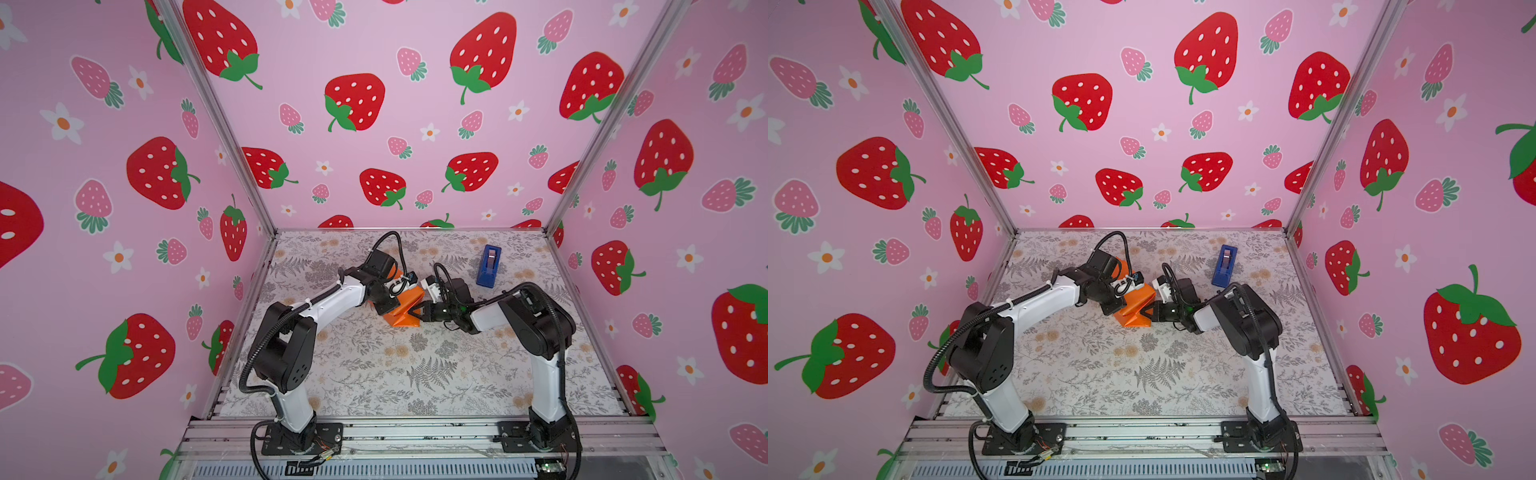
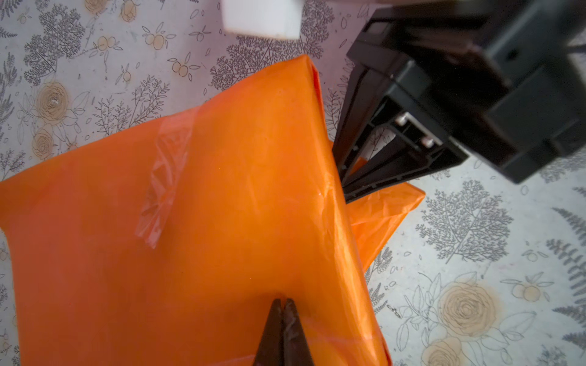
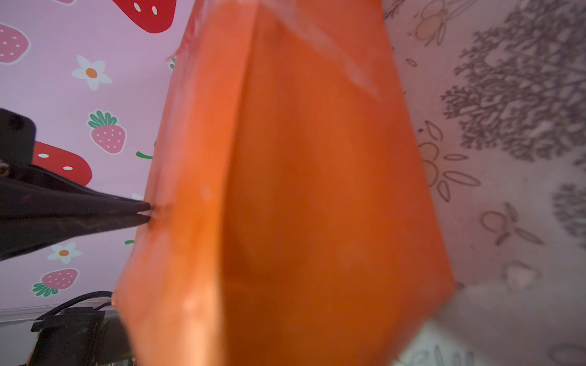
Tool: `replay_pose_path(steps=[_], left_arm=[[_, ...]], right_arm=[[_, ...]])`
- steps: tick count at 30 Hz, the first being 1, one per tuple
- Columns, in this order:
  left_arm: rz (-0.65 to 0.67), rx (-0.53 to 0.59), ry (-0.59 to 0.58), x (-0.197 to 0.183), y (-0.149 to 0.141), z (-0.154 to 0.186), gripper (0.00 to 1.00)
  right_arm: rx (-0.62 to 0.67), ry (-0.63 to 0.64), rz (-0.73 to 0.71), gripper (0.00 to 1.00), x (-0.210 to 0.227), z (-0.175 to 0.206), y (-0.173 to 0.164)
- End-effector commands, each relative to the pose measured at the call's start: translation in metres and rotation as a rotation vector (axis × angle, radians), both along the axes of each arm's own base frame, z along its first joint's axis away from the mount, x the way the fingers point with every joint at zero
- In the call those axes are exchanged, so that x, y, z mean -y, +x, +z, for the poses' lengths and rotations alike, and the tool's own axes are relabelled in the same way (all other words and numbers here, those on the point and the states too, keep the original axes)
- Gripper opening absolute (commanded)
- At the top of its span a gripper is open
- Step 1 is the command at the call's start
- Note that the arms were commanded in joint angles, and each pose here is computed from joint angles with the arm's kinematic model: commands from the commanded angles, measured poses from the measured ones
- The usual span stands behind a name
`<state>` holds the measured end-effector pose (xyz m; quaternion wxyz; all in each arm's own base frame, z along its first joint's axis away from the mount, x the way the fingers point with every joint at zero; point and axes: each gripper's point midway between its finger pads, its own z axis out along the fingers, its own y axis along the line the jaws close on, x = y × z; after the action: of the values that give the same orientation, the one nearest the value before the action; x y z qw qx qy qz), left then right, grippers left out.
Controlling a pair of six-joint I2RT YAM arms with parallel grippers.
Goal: Wrap a gift box in wrapping paper
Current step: Fold the wrapping paper in the gift box.
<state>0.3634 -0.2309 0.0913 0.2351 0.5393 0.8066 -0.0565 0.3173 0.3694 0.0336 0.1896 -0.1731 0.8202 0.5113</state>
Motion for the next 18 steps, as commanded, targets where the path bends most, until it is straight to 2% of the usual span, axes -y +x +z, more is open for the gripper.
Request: replay_pose_path(steps=[1, 5, 12, 18], left_arm=[[-0.044, -0.219, 0.096, -0.014, -0.044, -0.051, 0.0], [-0.044, -0.218, 0.098, -0.014, -0.044, -0.051, 0.0], [-0.043, -0.21, 0.097, -0.015, -0.043, -0.049, 0.0], [-0.043, -0.214, 0.098, -0.014, -0.043, -0.05, 0.0]], right_arm=[[-0.022, 0.003, -0.013, 0.0, -0.008, -0.005, 0.002], [-0.061, -0.051, -0.032, 0.0, -0.002, -0.016, 0.0], [-0.034, -0.055, -0.066, 0.0, 0.018, 0.015, -0.003], [-0.057, -0.132, -0.09, 0.0, 0.023, -0.001, 0.005]])
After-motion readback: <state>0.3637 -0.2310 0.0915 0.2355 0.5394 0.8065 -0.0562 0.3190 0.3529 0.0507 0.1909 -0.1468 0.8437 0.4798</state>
